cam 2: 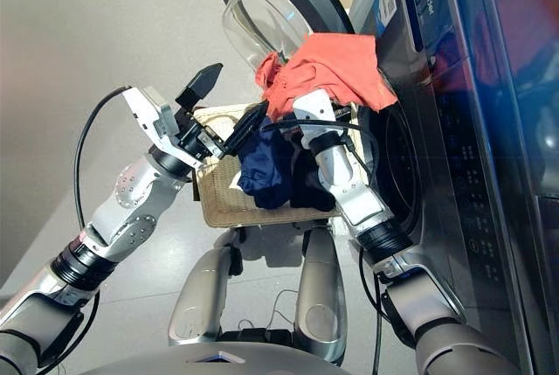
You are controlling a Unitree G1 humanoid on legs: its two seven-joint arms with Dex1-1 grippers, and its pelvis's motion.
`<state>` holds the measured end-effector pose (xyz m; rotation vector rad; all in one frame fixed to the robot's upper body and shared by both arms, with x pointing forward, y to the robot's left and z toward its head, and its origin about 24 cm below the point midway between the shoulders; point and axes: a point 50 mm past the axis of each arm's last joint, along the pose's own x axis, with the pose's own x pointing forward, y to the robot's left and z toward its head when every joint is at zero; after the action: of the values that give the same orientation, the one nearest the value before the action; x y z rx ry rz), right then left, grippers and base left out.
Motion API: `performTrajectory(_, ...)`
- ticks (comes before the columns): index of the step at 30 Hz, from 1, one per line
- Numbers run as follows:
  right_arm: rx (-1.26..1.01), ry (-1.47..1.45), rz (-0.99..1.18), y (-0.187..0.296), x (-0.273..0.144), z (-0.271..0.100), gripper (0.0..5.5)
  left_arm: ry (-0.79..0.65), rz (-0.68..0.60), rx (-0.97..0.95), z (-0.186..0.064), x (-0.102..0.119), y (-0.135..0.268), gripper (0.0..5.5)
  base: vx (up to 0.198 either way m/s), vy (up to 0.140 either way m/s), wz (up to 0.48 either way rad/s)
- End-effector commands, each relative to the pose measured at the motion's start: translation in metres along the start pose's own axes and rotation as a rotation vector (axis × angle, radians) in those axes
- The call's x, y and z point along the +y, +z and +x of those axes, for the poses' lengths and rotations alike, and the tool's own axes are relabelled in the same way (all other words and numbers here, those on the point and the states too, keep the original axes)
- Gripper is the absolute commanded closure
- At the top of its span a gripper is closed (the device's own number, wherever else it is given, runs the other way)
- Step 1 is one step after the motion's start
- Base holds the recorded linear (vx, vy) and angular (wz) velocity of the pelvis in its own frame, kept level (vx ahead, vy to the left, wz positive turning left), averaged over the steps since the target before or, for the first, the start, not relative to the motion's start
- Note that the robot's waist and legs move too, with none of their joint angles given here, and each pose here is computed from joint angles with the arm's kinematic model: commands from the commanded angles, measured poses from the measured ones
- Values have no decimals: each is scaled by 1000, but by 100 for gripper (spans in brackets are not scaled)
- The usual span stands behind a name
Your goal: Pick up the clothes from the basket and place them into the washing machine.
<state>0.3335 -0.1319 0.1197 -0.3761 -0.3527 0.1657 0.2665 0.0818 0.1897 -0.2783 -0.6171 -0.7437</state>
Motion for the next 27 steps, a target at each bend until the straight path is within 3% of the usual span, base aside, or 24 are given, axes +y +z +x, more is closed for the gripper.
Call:
performTrajectory(1,-119,-71,85,15,4,2,550,50,70,-179,6,-6,19,0,0,0,0)
performTrajectory(5,-36,-135,73,-6,2,-8,550,198,87,-243,14,-5,19,0,-21,-28,56)
performTrajectory(12,6,-234,49,-19,-1,-11,550,331,136,-276,25,-2,17,0,-12,-13,57)
performTrajectory(20,27,-389,25,-23,-22,1,550,369,163,-316,35,-4,21,0,-22,-3,-2)
performTrajectory(27,118,-578,-37,-37,-76,7,550,355,170,-329,37,-5,25,0,0,0,0)
